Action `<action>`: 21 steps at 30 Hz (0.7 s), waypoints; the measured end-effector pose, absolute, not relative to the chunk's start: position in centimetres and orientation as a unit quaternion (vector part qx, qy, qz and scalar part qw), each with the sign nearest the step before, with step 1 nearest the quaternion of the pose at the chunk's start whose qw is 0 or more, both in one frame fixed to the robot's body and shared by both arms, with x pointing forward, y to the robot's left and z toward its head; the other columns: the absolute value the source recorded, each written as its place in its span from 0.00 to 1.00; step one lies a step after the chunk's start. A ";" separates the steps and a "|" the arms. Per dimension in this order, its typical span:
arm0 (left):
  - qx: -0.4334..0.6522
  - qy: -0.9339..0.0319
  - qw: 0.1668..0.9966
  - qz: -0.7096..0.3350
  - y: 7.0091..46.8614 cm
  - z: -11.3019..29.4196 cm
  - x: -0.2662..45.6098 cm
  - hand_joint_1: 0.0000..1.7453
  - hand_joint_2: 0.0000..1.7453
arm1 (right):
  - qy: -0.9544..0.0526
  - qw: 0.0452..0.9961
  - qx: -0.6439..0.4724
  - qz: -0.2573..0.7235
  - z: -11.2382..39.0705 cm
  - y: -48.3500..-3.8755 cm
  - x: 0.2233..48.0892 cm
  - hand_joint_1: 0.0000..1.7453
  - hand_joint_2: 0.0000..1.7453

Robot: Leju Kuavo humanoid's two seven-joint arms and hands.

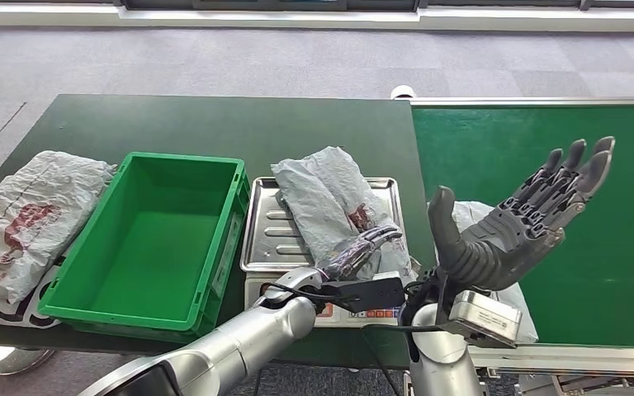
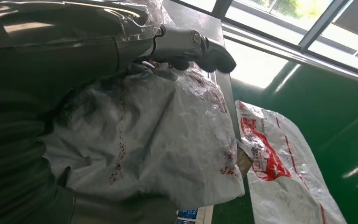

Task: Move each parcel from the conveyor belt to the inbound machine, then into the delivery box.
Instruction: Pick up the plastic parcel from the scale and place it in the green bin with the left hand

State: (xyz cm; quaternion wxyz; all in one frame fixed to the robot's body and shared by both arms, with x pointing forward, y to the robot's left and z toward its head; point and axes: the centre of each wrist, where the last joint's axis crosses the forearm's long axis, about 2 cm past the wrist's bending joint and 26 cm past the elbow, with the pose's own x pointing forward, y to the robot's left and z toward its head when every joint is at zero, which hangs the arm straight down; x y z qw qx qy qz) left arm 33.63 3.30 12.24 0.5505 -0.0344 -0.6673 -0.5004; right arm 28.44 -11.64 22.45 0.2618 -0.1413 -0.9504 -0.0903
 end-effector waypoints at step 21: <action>-0.014 -0.686 0.518 -0.511 4.1 12.1 34.3 1.00 1.00 | -0.945 0.291 -0.118 -0.093 21.6 -10.8 29.1 0.00 1.00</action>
